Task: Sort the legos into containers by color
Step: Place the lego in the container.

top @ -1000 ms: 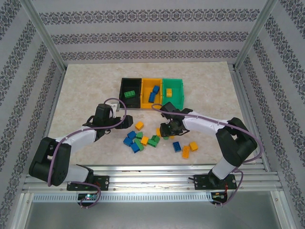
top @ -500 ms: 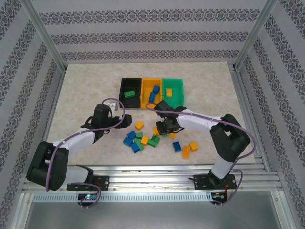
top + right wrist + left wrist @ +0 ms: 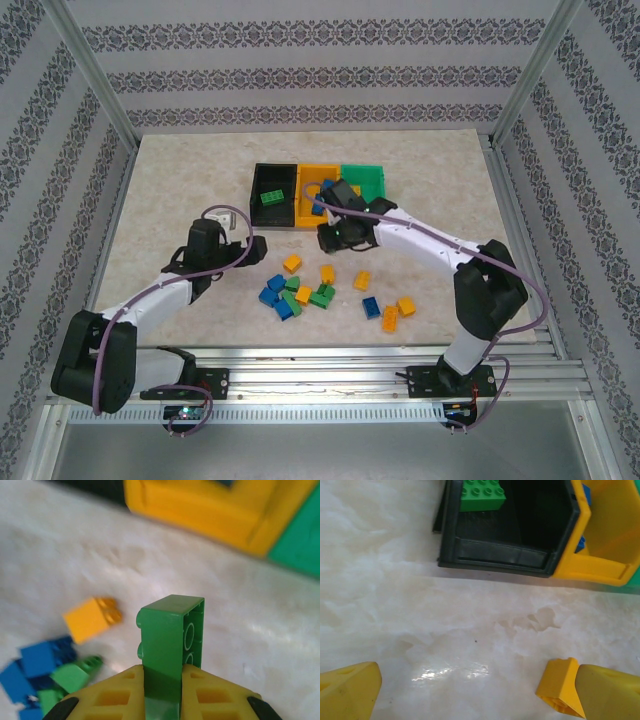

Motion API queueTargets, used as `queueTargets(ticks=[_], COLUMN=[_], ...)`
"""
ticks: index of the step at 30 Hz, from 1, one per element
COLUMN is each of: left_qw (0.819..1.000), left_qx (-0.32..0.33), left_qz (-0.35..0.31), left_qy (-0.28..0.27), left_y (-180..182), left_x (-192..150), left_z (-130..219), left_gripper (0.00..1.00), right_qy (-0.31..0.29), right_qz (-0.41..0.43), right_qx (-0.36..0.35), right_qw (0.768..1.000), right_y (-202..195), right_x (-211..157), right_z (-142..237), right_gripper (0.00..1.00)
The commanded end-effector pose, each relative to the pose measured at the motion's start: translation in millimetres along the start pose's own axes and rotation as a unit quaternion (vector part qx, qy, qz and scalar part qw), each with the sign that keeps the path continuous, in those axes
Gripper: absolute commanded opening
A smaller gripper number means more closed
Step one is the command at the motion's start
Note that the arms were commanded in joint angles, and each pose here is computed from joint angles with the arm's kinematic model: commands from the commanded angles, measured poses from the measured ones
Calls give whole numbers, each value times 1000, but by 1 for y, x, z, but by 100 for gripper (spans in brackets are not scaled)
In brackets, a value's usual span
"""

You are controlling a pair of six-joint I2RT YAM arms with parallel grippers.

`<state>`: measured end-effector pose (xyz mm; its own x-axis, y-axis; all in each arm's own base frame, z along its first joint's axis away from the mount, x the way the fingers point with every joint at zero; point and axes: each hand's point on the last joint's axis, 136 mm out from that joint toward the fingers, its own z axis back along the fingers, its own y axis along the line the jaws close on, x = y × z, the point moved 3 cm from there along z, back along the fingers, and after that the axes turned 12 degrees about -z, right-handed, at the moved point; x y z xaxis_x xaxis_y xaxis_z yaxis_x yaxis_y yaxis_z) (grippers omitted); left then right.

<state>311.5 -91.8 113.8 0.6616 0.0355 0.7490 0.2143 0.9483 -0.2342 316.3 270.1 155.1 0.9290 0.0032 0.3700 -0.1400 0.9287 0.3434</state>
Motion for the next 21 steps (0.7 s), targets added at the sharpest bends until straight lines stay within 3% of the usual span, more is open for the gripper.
queueTargets(ticks=[1, 8, 10, 11, 14, 21], left_qw=[999, 999, 999, 999, 999, 999], left_qx=[30, 37, 35, 34, 28, -37], left_qz=[20, 27, 26, 25, 21, 3], left_qy=[9, 2, -1, -2, -5, -26], left_y=[14, 20, 20, 20, 18, 0], left_x=[-8, -7, -6, -6, -4, -1], left_z=[3, 7, 7, 7, 9, 10], left_gripper=[99, 99, 99, 99, 99, 99], right_qy=[-35, -94, -94, -93, -82, -79], right_qz=[13, 13, 18, 19, 20, 27], right_qx=[52, 128, 135, 139, 153, 148], right_qw=[998, 987, 986, 986, 985, 986], right_y=[29, 84, 93, 97, 104, 89], right_x=[34, 104, 118, 124, 129, 104], right_z=[0, -31, -42, -47, -54, -38], right_gripper=[18, 19, 22, 29, 41, 42])
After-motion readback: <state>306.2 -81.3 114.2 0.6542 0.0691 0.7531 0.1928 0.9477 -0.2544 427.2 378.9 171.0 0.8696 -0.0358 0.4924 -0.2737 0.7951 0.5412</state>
